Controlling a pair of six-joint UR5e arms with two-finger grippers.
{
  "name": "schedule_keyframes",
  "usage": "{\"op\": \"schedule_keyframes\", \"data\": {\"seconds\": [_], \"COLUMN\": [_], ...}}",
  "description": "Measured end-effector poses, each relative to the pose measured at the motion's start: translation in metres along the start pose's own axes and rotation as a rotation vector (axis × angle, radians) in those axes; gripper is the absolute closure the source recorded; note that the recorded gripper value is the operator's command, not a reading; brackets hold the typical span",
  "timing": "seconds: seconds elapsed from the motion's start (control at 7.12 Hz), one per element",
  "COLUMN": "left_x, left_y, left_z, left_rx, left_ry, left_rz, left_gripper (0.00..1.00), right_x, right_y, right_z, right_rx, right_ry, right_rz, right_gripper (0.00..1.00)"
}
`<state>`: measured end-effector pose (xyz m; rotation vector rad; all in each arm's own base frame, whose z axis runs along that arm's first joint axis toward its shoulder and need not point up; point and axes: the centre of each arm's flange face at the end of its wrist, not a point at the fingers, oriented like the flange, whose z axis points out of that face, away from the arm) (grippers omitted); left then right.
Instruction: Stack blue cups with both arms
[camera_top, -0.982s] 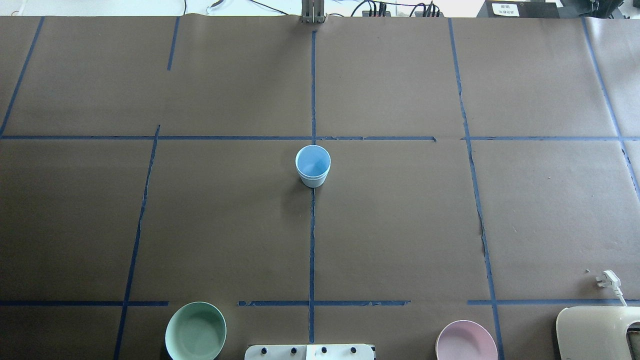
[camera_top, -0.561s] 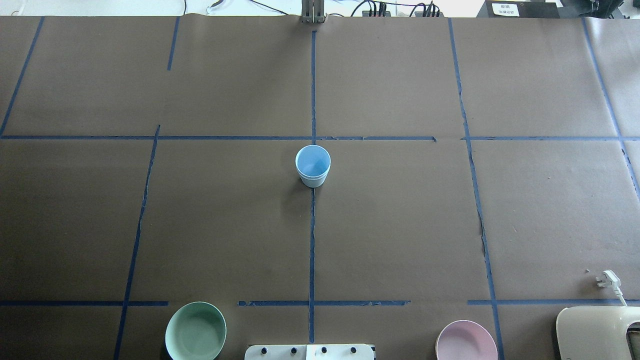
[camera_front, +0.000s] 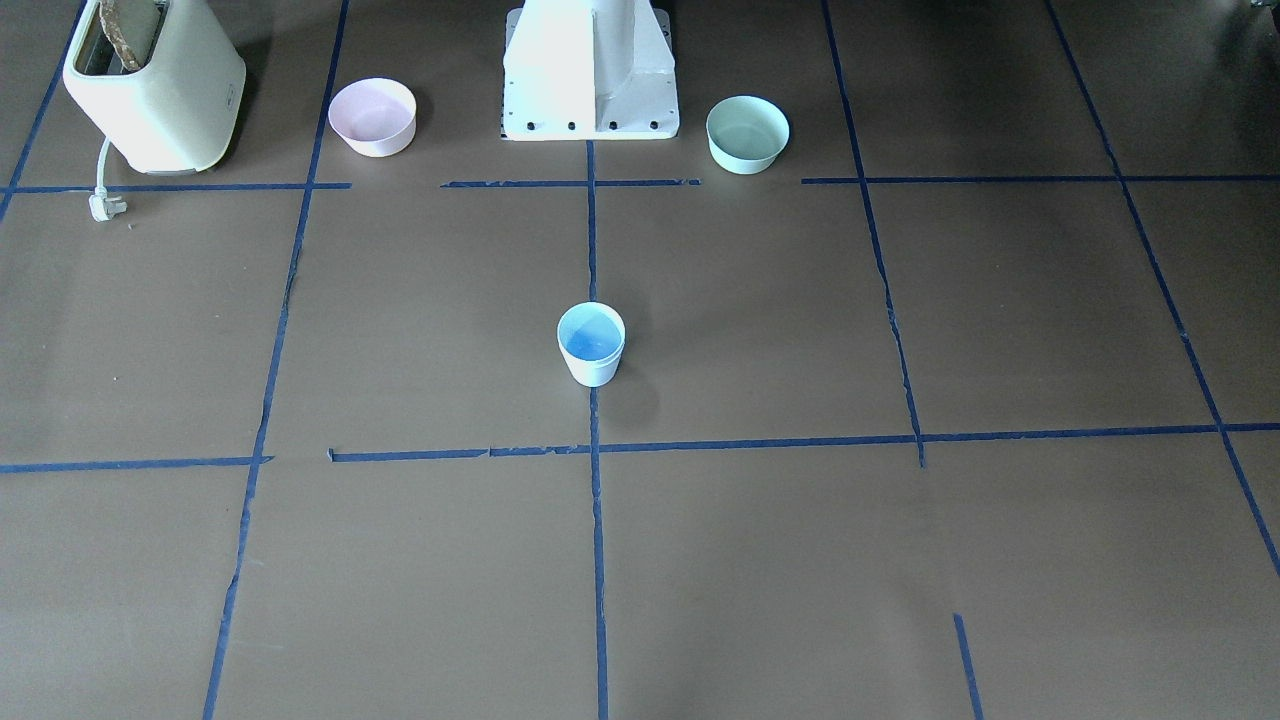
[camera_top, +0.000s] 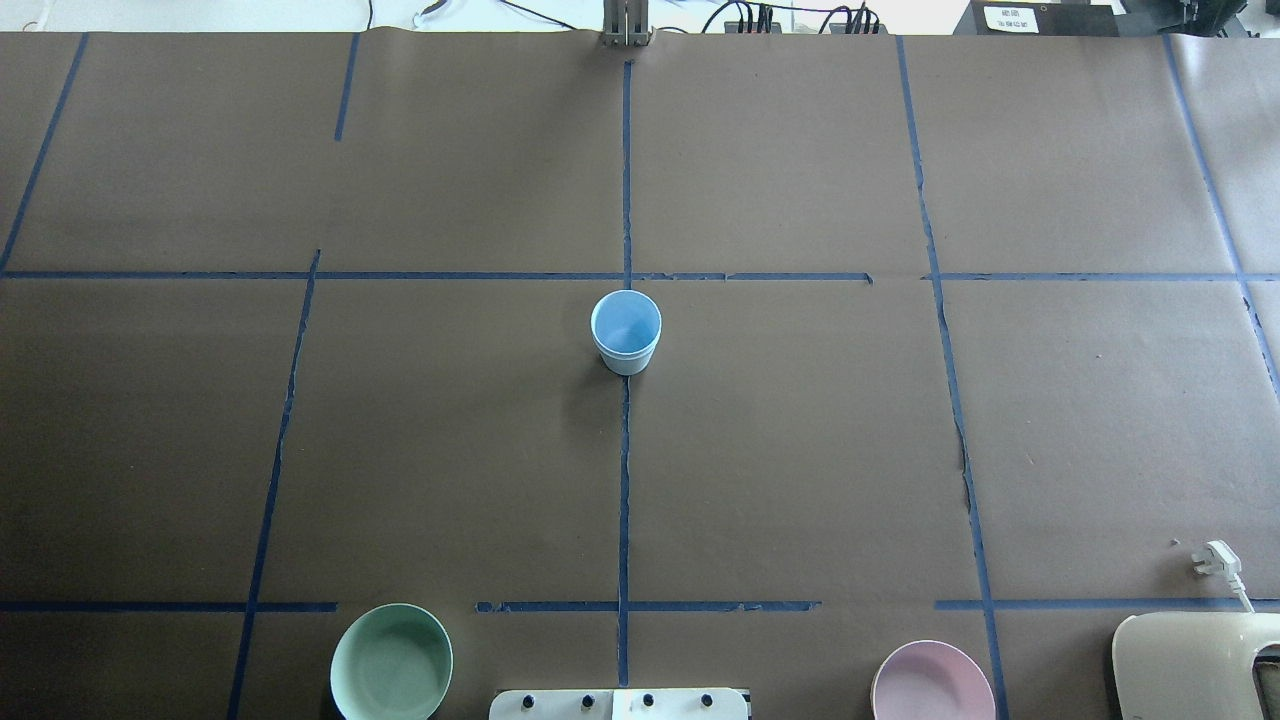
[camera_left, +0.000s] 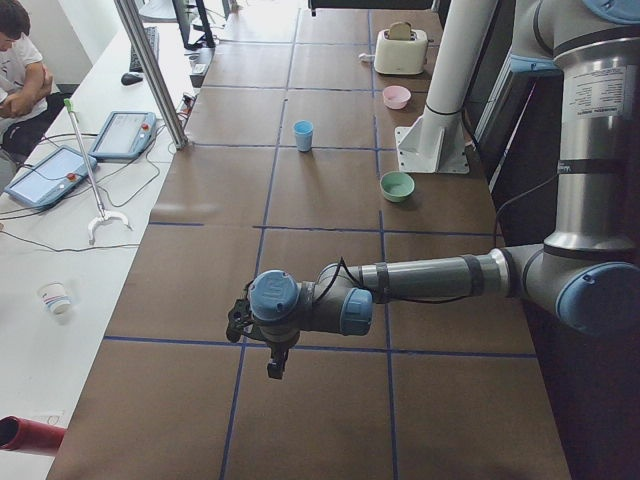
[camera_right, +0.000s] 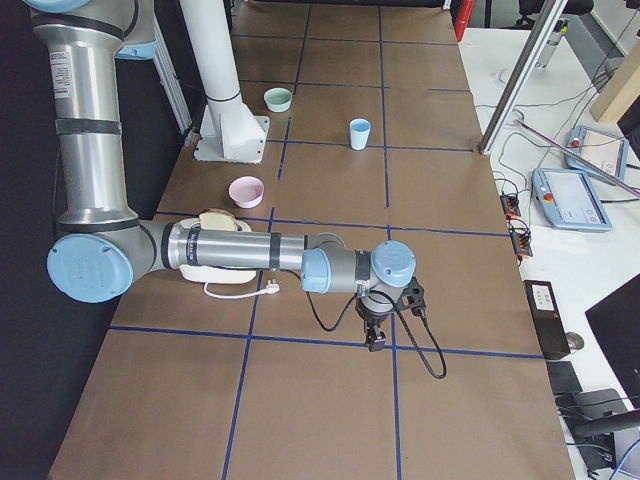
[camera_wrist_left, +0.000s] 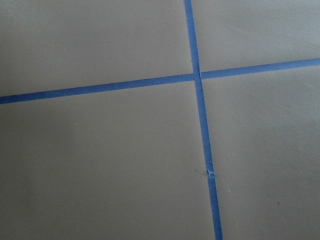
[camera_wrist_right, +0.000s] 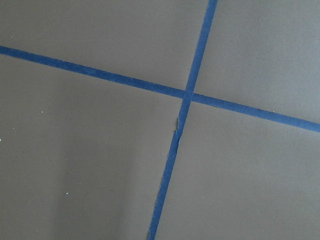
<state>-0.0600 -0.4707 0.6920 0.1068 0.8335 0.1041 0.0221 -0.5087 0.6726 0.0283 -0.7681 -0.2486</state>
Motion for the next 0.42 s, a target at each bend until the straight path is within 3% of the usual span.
{"op": "schedule_keyframes", "data": {"seconds": [0.42], "left_x": [0.0033], "left_y": [-0.0128], "left_z": [-0.0042], "left_rx": [-0.005], "left_ry": [-0.046], "left_rz": [0.006], "left_gripper": [0.00], "right_x": [0.0061], "right_y": [0.0018], "right_z": [-0.0005], "right_rx": [0.000], "right_ry": [0.005], "right_rz": [0.012], "right_gripper": [0.00]}}
